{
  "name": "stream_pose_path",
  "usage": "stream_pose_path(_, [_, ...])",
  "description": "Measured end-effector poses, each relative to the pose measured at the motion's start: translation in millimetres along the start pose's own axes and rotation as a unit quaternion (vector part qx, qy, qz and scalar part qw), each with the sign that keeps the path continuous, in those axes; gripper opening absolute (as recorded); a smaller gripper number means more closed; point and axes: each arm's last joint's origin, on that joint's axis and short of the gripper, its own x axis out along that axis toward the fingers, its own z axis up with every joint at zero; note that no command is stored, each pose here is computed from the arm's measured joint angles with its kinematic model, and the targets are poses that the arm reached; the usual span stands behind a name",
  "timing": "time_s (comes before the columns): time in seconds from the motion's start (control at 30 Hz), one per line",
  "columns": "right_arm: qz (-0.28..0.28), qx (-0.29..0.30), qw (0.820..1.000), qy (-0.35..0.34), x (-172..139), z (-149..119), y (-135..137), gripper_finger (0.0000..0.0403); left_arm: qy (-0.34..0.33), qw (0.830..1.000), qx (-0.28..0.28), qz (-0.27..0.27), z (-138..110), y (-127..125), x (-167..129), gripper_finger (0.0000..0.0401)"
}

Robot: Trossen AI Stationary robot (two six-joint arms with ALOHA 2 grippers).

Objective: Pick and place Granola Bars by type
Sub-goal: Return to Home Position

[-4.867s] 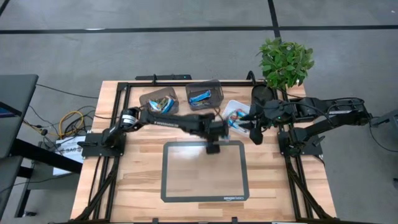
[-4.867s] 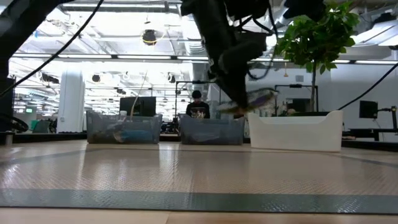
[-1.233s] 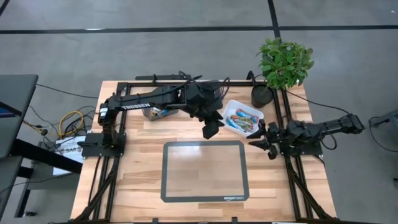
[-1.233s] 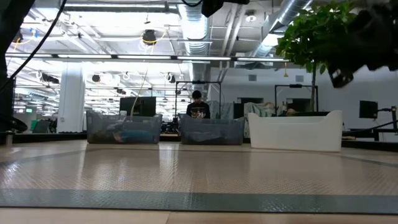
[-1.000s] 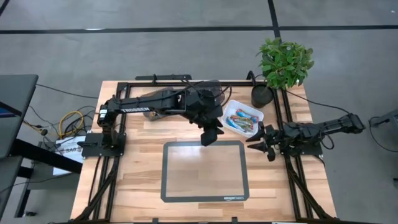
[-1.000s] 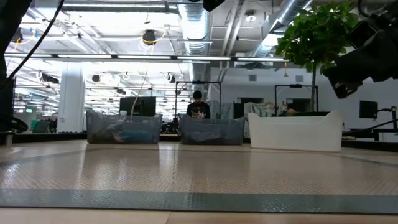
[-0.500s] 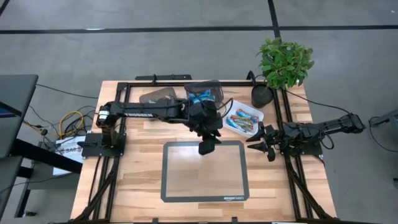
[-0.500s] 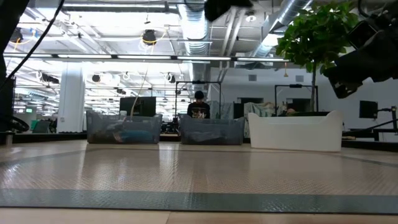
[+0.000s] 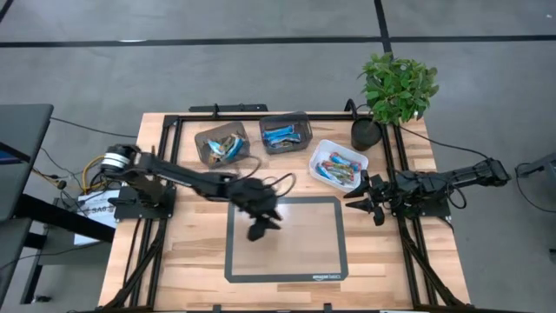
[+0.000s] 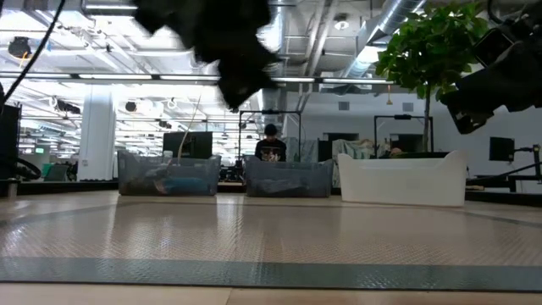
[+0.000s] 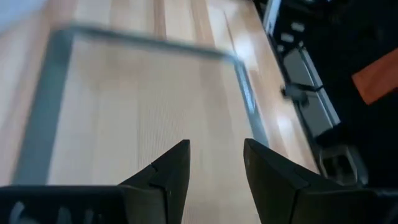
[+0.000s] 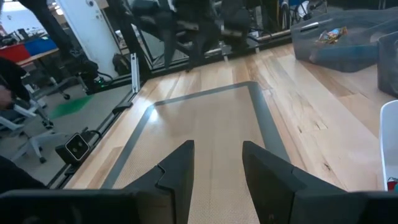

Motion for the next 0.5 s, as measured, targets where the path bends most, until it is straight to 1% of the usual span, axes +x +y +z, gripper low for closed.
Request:
stream_pose_path(0.07, [0.0,0.0,1.0,0.0,0.0,0.0,0.0,0.0129,-0.006,1.0,0.001,-0.006,-25.5,2.8,-9.9,0.0143])
stream_pose_path(0.13, [0.0,0.0,1.0,0.0,0.0,0.0,0.0,0.0129,-0.021,1.0,0.005,-0.01,-44.9,4.3,-22.9,0.0143])
stream_pose_path(0.27, [0.001,0.0,1.0,-0.001,0.0,0.2,0.1,0.0129,-0.015,1.0,0.008,-0.013,-88.3,7.0,-50.0,0.0143])
stream_pose_path(0.43, [0.001,0.0,1.0,-0.001,0.0,0.1,0.0,0.0129,-0.065,0.997,0.024,-0.039,-132.9,5.9,-86.7,0.0143])
stream_pose_path(0.5, [0.0,0.0,1.0,0.0,0.0,0.0,0.0,0.0129,-0.079,0.995,0.031,-0.052,-146.2,4.1,-97.7,0.0143])
